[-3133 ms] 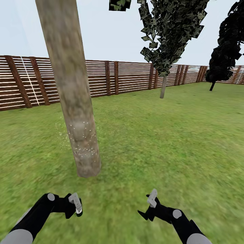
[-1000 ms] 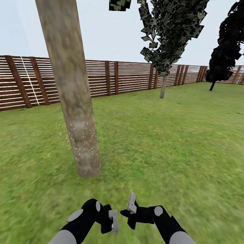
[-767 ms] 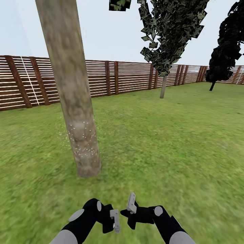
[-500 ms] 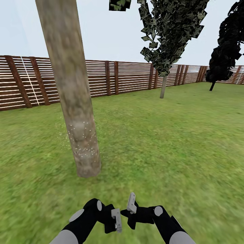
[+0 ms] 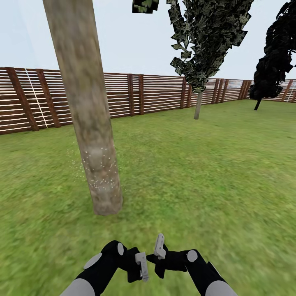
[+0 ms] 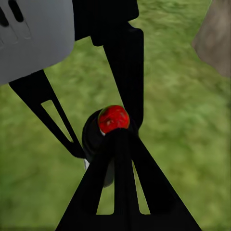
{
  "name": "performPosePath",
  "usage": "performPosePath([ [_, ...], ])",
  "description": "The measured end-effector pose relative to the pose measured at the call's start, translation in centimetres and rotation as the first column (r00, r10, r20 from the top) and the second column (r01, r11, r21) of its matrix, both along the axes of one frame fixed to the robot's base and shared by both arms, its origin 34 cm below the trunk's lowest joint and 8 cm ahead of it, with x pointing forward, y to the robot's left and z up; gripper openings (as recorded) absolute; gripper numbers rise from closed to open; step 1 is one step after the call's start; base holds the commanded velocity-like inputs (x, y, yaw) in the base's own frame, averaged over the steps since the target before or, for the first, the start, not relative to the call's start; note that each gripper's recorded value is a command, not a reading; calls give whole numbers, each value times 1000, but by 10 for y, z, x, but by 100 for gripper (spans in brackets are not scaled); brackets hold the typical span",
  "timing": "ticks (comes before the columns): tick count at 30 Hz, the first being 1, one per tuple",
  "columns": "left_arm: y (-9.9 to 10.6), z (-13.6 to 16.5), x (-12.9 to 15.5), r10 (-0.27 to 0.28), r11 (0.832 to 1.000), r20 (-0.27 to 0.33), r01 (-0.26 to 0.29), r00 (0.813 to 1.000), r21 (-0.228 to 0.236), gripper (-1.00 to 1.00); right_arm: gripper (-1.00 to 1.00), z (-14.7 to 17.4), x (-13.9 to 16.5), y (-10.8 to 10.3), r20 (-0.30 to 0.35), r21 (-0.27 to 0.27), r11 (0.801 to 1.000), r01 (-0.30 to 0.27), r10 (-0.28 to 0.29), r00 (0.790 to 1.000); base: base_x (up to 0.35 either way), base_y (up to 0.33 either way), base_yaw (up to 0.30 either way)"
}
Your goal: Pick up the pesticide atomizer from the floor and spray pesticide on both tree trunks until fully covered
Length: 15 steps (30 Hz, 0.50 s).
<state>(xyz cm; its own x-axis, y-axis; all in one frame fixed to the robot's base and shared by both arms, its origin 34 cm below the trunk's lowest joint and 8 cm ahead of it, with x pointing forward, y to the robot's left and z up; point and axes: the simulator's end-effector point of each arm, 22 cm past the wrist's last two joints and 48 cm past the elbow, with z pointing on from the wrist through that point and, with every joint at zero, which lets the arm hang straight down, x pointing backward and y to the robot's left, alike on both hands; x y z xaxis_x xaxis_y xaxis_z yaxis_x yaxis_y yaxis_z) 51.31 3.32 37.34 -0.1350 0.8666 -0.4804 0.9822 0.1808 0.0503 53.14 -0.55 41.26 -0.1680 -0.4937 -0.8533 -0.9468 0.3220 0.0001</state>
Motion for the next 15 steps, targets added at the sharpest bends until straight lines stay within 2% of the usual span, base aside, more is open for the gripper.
performPosePath([
  [6,-2,1,0,5,1000,-4,-5,1000,-11,-100,-100,0,0,0,0,0,1000,0,0,1000,0,0,0],
  [11,9,-4,0,9,1000,-5,-9,1000,11,-100,-100,0,0,0,-1,1,1000,0,0,1000,0,0,0],
  [13,24,-8,2,21,999,-5,-21,1000,36,-100,-100,0,0,0,-1,1,1000,0,0,1000,0,0,0],
  [15,59,-17,5,43,995,-3,-42,999,86,-100,-100,0,0,0,-1,0,1000,-1,1,1000,0,0,0],
])
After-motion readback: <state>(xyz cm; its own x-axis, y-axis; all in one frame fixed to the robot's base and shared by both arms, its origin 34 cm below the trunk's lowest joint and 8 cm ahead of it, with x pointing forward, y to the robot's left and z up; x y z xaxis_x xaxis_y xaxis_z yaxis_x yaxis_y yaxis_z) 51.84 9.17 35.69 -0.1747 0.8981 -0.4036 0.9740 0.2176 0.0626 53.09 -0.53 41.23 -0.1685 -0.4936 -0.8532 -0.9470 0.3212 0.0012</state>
